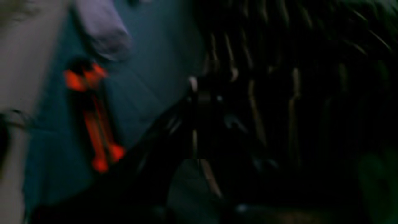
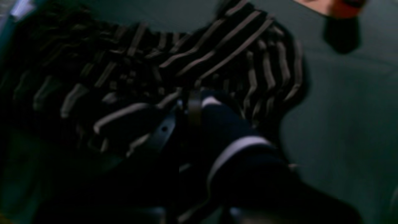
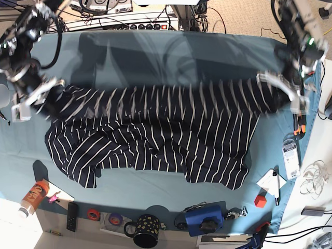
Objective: Layout the t-shirt on the table in an organized manner, then fold the t-shirt properly
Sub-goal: 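Lower the stretched shirt onto the table and release both grippers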
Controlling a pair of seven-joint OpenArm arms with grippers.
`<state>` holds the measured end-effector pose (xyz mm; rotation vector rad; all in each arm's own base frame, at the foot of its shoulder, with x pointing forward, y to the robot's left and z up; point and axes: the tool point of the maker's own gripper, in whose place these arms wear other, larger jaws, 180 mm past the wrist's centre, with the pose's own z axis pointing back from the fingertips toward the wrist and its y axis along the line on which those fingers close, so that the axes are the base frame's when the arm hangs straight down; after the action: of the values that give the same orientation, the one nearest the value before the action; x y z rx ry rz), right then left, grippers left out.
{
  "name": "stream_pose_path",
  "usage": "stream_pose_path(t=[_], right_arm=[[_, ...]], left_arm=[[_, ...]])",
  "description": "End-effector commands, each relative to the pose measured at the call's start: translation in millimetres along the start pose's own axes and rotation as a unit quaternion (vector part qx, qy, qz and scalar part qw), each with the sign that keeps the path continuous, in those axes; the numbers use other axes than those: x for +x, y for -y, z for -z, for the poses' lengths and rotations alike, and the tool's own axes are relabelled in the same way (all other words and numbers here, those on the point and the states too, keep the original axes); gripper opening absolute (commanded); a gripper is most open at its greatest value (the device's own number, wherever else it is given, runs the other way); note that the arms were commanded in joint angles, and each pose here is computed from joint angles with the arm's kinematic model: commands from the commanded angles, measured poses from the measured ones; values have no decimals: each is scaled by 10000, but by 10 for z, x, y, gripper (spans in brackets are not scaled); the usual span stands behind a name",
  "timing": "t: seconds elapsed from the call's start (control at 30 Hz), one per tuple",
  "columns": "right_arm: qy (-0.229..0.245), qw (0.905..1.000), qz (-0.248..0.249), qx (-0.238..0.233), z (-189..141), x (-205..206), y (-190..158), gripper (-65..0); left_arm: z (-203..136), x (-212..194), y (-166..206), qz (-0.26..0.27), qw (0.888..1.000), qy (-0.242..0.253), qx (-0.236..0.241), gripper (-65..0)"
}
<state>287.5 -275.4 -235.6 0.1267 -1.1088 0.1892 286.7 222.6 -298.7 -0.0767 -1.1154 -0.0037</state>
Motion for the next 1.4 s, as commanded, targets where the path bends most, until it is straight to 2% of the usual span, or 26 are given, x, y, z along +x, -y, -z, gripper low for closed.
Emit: stream_pose_path(t=[0.0, 0.17, 0.27, 0.43, 0.6, 0.8, 0.93, 1.0, 1.1, 1.13, 1.17, 1.3, 1.37], right_arm=[[229, 9996, -113, -129, 12, 169, 109, -650], [125, 9994, 321, 33, 369, 117, 355, -650], [246, 9981, 547, 146, 591, 192, 455, -650], [172, 9987, 483, -62, 958, 270, 636, -650], [-37, 9976, 663, 214, 1273, 267, 557, -650], [56, 9971, 704, 273, 1373, 280, 507, -650], [95, 9975, 667, 224, 1370, 294, 529, -650], [-52, 9975, 662, 232, 1368, 242, 524, -650], [-274, 9966, 718, 314, 1353, 171, 502, -506], [-292, 9958, 773, 381, 1348, 170, 480, -453], [-288, 9948, 850, 476, 1342, 179, 450, -420], [-155, 9879, 1157, 1017, 1230, 333, 330, -416], [-17, 9859, 1195, 1171, 1133, 457, 320, -416]], left_arm=[[29, 177, -56, 80, 9996, 266, 105, -650], [368, 119, 40, 126, 9995, 66, -271, -650], [600, 132, -19, 64, 9995, 36, -313, -650], [880, 402, -208, -95, 9994, 276, -206, -650], [1120, 498, -140, -33, 9980, 232, -582, -650], [1359, 400, 62, 77, 9956, -104, -927, -650], [1402, 530, 147, 194, 9946, 3, -1020, -650], [1406, 576, 147, 211, 9945, 46, -1030, -650], [1410, 599, 145, 214, 9945, 65, -1025, -443], [1410, 597, 144, 215, 9945, 57, -1025, -400], [1408, 585, 146, 211, 9944, 12, -1032, -388], [1352, 535, 204, -105, 9920, -479, -1159, -388], [1262, 655, 265, -219, 9894, -440, -1365, -388]])
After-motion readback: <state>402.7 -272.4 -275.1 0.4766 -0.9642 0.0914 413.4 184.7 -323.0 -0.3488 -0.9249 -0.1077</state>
